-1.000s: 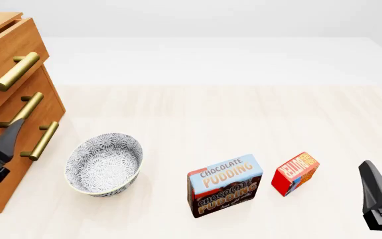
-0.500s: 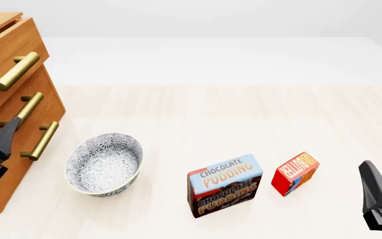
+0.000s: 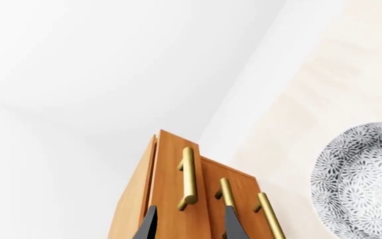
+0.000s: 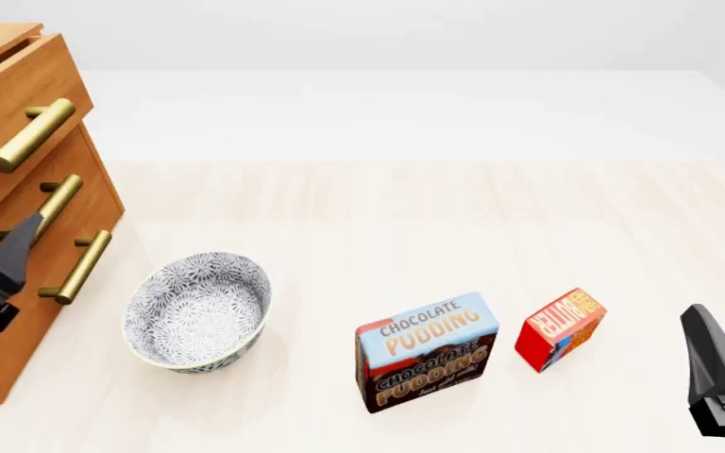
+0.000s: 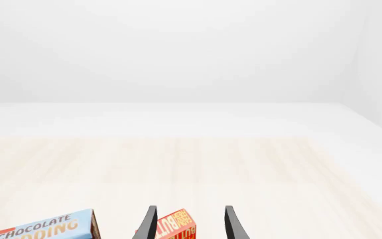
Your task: Put the butter at the back in the top drawer of the cabinet and close it.
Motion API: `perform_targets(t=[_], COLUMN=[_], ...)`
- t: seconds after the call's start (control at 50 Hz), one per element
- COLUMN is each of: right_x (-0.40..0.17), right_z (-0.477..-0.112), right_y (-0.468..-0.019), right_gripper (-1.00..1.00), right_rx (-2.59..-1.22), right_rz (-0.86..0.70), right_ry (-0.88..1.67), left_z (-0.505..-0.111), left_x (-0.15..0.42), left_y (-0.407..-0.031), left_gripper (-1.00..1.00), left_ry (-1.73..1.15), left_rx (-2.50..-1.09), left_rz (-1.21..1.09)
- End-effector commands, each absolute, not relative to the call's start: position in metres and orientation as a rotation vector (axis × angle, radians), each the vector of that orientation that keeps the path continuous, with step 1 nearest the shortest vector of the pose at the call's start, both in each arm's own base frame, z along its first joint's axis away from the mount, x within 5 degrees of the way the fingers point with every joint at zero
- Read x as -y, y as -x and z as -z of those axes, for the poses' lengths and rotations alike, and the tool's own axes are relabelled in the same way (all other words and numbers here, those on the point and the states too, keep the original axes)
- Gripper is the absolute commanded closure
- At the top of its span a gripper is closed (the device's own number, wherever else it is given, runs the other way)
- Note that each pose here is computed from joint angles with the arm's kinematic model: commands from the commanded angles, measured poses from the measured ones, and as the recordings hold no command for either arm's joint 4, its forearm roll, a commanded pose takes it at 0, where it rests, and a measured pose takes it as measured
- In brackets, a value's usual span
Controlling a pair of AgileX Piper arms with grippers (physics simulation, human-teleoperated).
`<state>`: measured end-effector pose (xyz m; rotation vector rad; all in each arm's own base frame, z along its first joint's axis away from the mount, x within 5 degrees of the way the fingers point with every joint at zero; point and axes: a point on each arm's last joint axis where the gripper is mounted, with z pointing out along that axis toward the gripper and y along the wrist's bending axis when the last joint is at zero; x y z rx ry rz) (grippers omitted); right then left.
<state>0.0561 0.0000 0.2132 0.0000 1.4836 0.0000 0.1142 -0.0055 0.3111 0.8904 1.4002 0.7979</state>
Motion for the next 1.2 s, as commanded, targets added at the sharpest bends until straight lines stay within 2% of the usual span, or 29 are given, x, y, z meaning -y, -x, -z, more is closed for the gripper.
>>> perform_targets(t=[0.02,1.2], right_x=[0.0,0.0], right_z=[-0.213,-0.213], right_y=[-0.056,-0.056], right_gripper=[-1.0,-1.0], right_rx=[-1.484,-1.484], right_rz=[0.0,0.0], right_ry=[0.0,0.0], left_z=[-0.308,-0.294], left_x=[0.007,0.009], left_y=[-0.116,-0.133], left_gripper=[-1.0,-1.0], left_ry=[-0.899,-0.951], left_rx=[-1.392,-1.361], left_rz=[-0.794,-0.843])
